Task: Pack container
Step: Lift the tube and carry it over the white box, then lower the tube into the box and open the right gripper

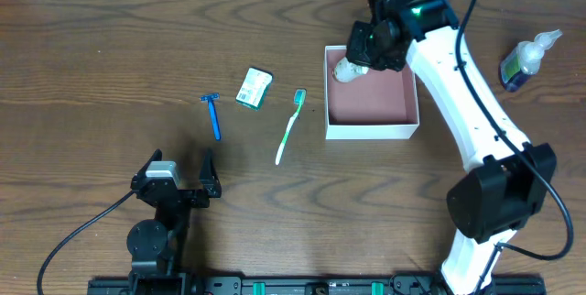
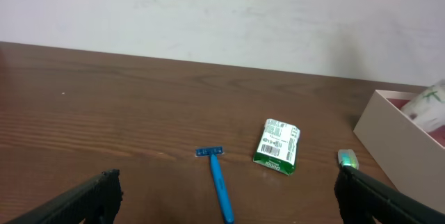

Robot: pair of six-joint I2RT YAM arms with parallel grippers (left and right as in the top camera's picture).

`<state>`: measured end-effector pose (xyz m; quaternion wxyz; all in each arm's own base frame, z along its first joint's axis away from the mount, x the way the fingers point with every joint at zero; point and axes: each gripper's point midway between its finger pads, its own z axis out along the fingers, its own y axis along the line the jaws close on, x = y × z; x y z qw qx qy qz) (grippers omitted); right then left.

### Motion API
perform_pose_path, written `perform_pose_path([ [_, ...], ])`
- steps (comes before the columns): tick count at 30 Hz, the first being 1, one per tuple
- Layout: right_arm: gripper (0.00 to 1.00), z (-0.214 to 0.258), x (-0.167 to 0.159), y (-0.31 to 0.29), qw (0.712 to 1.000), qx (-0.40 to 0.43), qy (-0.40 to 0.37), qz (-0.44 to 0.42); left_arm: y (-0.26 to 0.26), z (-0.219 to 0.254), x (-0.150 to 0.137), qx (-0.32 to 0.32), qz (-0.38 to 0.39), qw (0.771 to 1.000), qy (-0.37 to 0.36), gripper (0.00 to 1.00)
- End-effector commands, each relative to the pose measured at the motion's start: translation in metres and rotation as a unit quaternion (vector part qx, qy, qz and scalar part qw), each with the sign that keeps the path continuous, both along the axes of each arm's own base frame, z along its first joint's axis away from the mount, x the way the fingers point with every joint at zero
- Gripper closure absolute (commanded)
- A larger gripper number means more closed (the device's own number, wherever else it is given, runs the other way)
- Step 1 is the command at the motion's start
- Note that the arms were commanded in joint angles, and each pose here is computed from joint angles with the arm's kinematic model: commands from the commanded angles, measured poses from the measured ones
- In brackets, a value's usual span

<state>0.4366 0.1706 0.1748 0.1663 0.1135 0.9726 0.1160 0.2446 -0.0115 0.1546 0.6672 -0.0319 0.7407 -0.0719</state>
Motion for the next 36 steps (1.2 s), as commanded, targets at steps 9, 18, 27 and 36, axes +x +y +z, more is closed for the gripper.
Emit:
perform_pose_path([
  [9,0.96,-0.002,0.002,0.010,1.000,0.010,0.001,-0.005,0.000,-0.016,-0.001,0.002,-0.001,1.000,0.023,0.02],
  [18,0.96,-0.006,0.003,0.010,1.000,0.009,0.006,-0.009,0.000,-0.016,-0.001,0.002,-0.001,1.000,0.023,0.02],
  [27,0.92,-0.008,0.004,0.009,1.000,0.006,0.005,-0.010,0.000,-0.016,-0.001,0.002,-0.001,1.000,0.023,0.02],
  [36,0.90,-0.014,0.005,0.009,1.000,0.002,0.011,-0.010,0.000,-0.016,-0.001,0.002,-0.001,1.000,0.023,0.02],
])
